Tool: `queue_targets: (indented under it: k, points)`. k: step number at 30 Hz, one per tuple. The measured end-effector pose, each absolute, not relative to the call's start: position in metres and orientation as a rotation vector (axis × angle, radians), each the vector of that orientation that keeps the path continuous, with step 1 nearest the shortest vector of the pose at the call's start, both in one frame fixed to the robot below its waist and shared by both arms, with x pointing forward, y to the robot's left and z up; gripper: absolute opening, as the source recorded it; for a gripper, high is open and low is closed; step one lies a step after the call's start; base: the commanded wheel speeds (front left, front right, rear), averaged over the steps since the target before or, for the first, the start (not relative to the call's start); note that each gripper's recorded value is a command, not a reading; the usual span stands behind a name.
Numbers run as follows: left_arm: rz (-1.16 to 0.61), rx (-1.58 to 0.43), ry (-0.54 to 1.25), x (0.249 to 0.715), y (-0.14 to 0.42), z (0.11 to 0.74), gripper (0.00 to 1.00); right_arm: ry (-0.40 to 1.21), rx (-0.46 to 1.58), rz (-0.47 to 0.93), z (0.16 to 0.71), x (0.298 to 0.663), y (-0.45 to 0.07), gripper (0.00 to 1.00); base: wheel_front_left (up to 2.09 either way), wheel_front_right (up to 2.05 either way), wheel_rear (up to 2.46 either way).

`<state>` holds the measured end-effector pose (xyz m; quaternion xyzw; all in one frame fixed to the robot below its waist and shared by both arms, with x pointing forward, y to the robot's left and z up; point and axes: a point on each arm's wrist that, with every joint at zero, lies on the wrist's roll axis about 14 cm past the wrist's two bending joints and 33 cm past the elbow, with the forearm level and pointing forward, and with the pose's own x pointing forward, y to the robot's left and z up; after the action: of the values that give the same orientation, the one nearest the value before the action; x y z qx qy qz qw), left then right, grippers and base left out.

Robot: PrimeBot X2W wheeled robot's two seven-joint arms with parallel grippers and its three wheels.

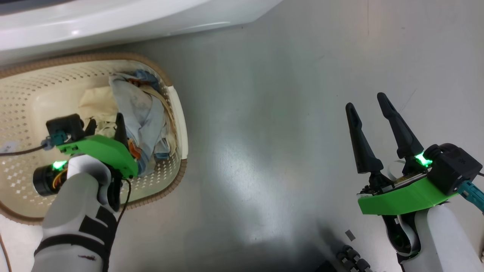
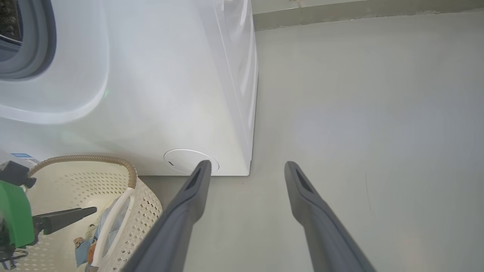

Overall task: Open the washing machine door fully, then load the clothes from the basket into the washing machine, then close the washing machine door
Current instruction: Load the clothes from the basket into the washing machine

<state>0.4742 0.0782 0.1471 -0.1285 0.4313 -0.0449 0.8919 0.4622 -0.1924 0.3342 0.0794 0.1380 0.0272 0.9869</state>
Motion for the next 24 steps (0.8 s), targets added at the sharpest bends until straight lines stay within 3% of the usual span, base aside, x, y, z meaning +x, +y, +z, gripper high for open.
queue_targets:
  k: [24]
  points:
    - [-0.182,-0.272,1.105,0.45,0.051,0.109,1.0,0.327,0.158,0.045,0.309,0.462,-0.194,1.0,0.0,0.0,0.0]
